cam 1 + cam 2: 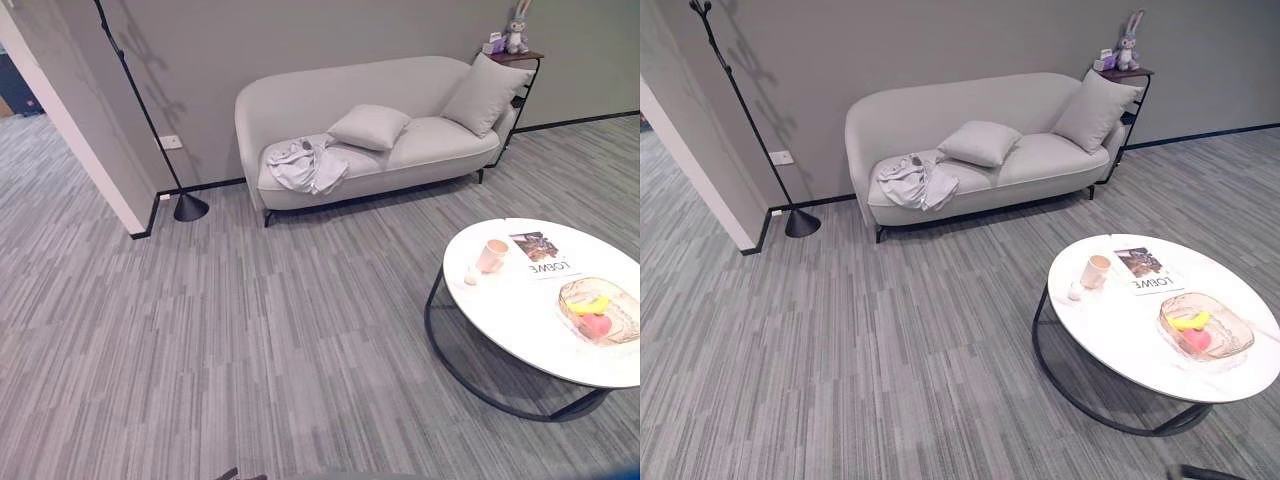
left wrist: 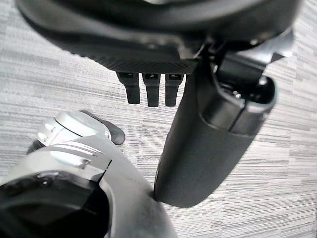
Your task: Hang the clothes on the sofa on the clothes rack.
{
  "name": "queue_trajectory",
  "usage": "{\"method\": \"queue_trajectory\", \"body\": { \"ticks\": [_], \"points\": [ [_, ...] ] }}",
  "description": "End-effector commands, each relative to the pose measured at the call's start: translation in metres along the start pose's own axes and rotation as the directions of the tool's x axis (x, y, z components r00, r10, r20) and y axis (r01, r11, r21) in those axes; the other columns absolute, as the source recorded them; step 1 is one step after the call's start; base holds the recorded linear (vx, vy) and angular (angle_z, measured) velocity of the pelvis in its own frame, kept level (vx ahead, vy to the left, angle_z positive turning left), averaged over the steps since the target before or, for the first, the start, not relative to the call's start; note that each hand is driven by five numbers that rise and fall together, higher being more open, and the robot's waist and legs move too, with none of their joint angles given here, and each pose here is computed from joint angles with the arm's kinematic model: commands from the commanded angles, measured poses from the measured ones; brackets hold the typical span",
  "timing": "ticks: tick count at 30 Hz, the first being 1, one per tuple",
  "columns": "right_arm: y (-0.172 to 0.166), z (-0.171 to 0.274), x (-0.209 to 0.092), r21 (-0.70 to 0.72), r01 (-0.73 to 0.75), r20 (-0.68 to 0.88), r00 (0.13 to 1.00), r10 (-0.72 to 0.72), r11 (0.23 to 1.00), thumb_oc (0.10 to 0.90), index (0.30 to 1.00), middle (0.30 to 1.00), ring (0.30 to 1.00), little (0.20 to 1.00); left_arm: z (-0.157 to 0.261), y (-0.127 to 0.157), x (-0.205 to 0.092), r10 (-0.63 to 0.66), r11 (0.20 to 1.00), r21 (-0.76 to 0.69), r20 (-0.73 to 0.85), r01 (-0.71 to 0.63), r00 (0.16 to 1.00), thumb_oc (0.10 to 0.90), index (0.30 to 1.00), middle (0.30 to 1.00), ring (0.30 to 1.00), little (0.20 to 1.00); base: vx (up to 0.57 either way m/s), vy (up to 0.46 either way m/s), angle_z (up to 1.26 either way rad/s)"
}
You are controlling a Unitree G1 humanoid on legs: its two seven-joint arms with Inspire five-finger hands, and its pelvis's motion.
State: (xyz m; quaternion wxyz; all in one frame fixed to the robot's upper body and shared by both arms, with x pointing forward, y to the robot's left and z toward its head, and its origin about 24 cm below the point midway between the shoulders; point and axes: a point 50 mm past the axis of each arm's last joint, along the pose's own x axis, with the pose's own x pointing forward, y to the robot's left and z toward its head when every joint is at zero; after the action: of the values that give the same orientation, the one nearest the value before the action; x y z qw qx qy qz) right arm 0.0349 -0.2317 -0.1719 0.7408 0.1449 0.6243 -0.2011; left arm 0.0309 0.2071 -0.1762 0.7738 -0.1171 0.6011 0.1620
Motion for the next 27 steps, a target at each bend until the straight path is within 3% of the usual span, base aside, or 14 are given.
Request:
{"method": "queue_trajectory", "body": {
  "ticks": [1,9,13,17,27],
  "points": [
    [0.009,-0.008,0.000,-0.076,-0.026,-0.039,0.999,0.024,0.997,0.800,0.900,0.900,0.900,0.900,-0.013,-0.001,-0.002,-0.012,0.998,0.065,-0.042,0.015,0.999,0.800,0.900,0.900,0.900,0.900,0.00,-0.006,0.03],
    [0.021,0.009,0.002,-0.223,-0.042,-0.006,0.999,0.042,0.974,0.800,0.900,0.900,0.900,0.900,0.004,-0.025,0.002,-0.126,0.973,0.198,0.007,0.122,0.992,0.800,0.900,0.900,0.900,0.900,0.00,-0.001,0.07],
    [0.026,0.010,0.002,-0.406,-0.056,-0.018,0.998,0.054,0.912,0.800,0.900,0.900,0.900,0.900,0.004,-0.028,0.002,-0.139,0.954,0.269,0.000,0.134,0.990,0.800,0.900,0.900,0.900,0.900,0.00,0.000,0.00],
    [0.029,0.011,0.002,-0.501,-0.062,-0.021,0.998,0.060,0.863,0.800,0.900,0.900,0.900,0.900,0.006,-0.027,0.002,-0.131,0.942,0.311,-0.001,0.124,0.991,0.800,0.900,0.900,0.900,0.900,0.00,0.008,0.00],
    [0.033,0.010,0.003,-0.551,-0.079,-0.030,0.997,0.075,0.831,0.800,0.900,0.900,0.900,0.900,0.008,-0.028,0.002,-0.134,0.920,0.373,0.003,0.123,0.991,0.800,0.900,0.900,0.900,0.900,0.00,0.027,-0.01]
  ]
}}
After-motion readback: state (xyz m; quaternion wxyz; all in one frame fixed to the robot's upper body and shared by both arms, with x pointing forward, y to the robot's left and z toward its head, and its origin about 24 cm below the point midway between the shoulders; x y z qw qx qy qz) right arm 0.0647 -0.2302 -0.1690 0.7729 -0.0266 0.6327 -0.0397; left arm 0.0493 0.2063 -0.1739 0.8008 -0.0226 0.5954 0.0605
